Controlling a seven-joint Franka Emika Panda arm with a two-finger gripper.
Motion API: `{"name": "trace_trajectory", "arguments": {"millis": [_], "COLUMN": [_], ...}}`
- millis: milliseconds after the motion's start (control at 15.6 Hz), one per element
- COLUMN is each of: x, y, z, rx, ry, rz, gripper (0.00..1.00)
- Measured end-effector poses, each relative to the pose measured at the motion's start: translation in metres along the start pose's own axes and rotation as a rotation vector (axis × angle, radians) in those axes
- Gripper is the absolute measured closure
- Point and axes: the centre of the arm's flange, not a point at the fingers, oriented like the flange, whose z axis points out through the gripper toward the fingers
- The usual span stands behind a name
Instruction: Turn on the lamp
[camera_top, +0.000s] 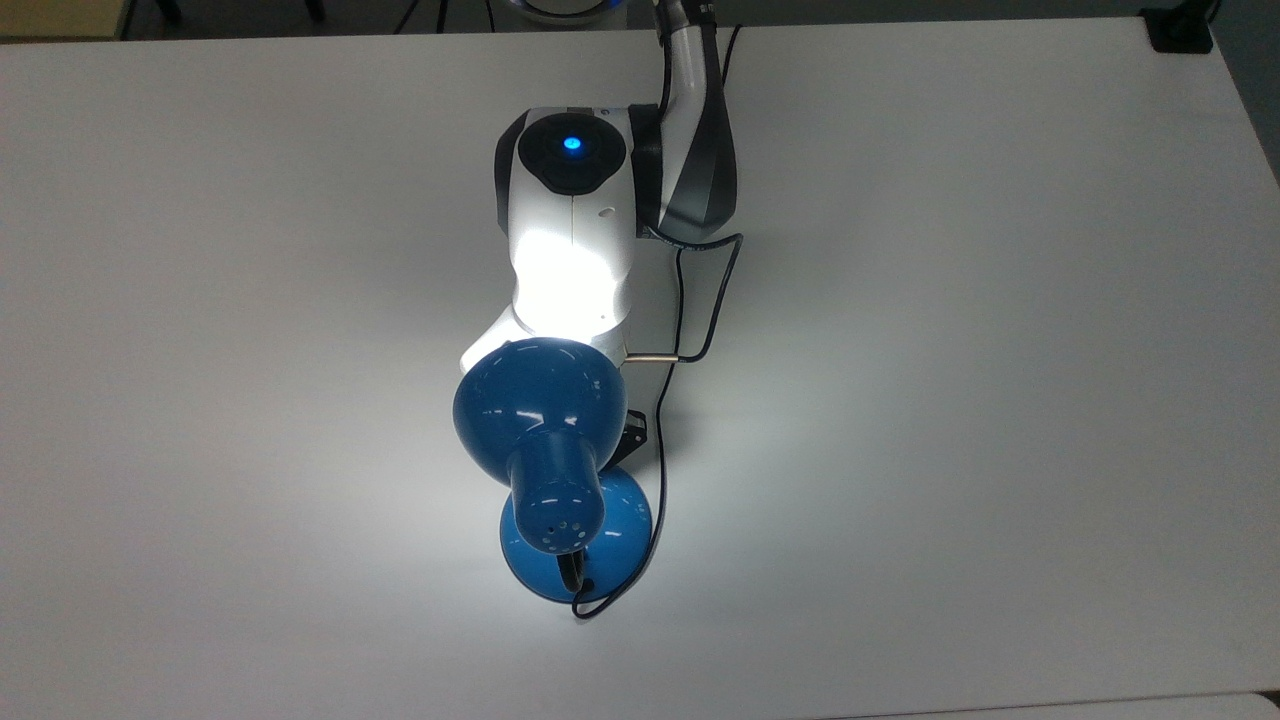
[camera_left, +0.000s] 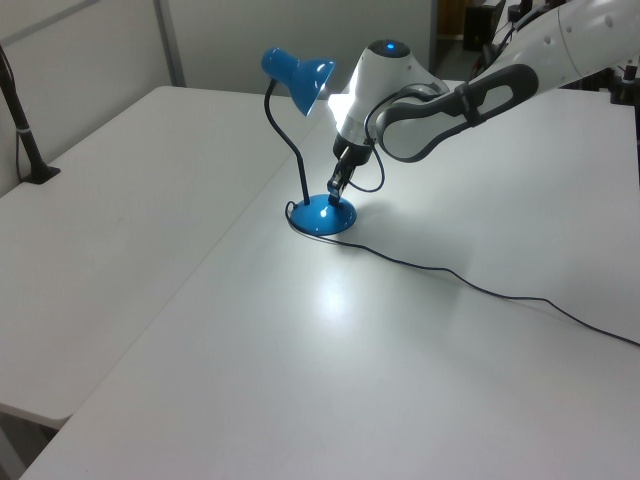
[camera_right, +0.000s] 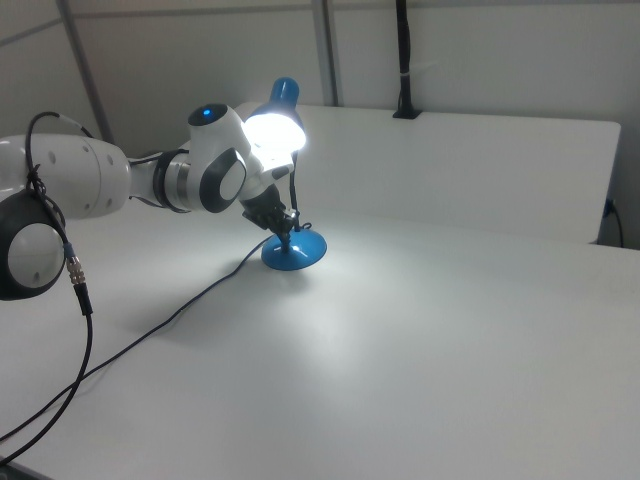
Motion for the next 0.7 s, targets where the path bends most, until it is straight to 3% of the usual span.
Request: {"name": "trace_trajectory", "arguments": {"millis": [320, 512, 705], "x": [0.006, -0.01, -0.027], "y": [0.007, 0.021, 0.036], "z": [-0.045, -0.06, -0.097], "rx": [0.01, 0.01, 0.01], "ry": [0.014, -0.077, -0.23], "rz": [0.016, 0.036, 0.05], "gripper": [0.99, 0.99, 0.99]}}
